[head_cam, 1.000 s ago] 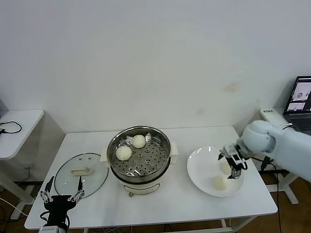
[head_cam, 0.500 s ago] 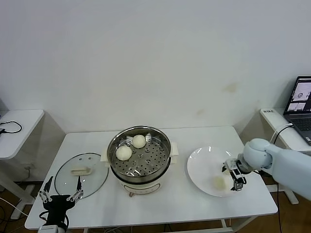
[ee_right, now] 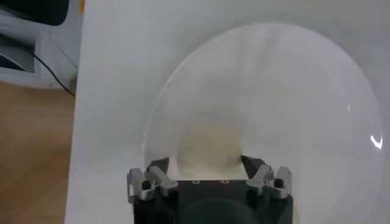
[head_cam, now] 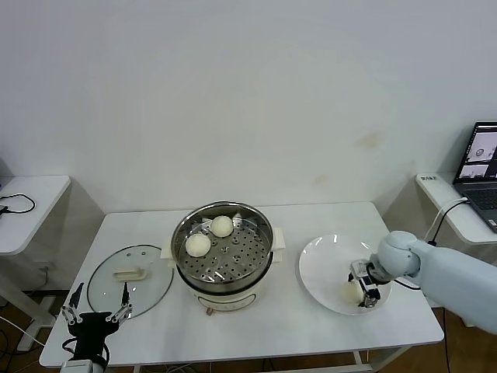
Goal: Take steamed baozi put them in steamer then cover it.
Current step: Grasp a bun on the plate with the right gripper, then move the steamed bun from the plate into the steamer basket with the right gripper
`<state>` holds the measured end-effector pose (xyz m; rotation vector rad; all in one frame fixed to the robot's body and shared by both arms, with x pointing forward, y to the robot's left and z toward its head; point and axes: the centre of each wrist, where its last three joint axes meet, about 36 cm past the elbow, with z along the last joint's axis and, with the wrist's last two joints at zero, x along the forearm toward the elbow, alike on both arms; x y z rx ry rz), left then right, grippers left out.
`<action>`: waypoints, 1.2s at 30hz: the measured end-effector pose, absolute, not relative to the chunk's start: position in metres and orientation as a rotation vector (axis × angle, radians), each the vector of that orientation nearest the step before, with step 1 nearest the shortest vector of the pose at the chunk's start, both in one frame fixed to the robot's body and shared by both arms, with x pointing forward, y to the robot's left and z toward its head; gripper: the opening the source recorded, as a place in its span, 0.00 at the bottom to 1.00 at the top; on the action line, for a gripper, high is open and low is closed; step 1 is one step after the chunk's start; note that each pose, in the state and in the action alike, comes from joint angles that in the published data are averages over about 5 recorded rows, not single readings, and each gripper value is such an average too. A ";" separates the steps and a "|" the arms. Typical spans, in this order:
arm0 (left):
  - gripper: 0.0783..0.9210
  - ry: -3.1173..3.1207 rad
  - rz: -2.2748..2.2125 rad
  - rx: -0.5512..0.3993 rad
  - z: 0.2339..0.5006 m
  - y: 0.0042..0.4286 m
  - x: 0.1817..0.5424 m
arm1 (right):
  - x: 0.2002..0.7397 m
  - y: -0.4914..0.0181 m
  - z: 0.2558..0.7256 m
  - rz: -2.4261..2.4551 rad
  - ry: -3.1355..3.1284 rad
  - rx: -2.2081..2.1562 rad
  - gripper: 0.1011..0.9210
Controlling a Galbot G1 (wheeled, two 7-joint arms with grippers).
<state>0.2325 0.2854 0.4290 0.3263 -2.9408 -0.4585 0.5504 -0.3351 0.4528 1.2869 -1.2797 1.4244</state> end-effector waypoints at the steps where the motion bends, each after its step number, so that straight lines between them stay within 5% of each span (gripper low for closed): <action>1: 0.88 -2.941 -0.458 0.327 0.429 0.285 0.233 | 0.551 -0.334 0.453 1.424 -1.282 1.286 0.73; 15: 0.88 -2.950 -0.458 0.327 0.431 0.285 0.234 | 0.564 -0.332 0.473 1.420 -1.316 1.279 0.61; 36: 0.88 -2.963 -0.472 0.318 0.436 0.286 0.235 | 0.612 -0.299 0.614 1.534 -1.486 1.281 0.62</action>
